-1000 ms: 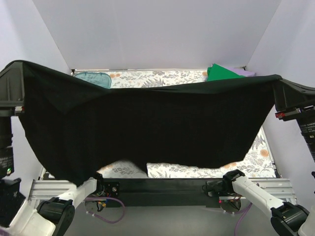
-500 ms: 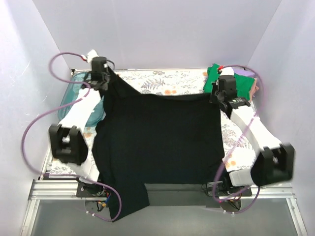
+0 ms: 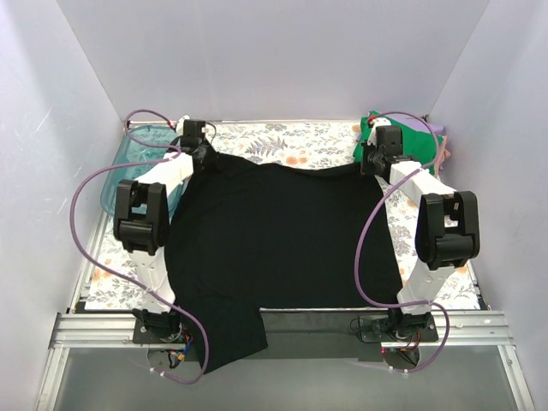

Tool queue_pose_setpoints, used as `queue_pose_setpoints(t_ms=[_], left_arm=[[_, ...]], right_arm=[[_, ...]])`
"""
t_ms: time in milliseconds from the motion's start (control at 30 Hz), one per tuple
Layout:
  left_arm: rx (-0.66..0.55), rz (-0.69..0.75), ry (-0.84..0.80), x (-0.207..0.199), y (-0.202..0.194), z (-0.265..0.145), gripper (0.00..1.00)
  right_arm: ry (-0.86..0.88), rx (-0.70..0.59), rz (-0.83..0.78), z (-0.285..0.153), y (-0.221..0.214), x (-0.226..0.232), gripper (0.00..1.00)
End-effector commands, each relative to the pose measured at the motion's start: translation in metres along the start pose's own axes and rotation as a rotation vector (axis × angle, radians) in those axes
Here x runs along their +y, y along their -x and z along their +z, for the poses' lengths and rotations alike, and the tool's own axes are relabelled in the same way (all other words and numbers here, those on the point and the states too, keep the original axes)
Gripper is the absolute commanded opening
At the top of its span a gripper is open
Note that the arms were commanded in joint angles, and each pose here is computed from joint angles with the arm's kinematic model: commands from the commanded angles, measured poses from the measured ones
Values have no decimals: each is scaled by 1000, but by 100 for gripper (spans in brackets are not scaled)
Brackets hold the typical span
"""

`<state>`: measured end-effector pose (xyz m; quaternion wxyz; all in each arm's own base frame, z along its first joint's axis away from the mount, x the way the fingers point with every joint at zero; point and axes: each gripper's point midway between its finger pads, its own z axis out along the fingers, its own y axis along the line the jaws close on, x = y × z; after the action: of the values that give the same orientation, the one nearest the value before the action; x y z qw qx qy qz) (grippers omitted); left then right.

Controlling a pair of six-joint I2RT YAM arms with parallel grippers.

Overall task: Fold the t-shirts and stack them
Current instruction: Fold the tshirt

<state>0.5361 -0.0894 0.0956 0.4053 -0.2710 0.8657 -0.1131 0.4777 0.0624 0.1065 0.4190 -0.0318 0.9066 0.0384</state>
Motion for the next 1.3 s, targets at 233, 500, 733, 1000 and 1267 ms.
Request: queue_pose_setpoints(t_ms=[233,500,733,1000,1267], left_arm=[[50,-194,95,42,-47,-117,0],[143,-342,148,78,-97,-184,0],[211,-426,208,96,-123,-222,0],[213,-485,180,112,-138,-252,0],[278,-450,242,130,-165,-243,0]], right_arm=[[-3,5,-50,-45,-13,-5,1],[7,87,-85,-68,-33,-6,2],[1,115,-90,-80,-38,-7,1],[-3,115,-101,-95,-46,-9,1],[11,154,-106,-91,-62,-8,1]])
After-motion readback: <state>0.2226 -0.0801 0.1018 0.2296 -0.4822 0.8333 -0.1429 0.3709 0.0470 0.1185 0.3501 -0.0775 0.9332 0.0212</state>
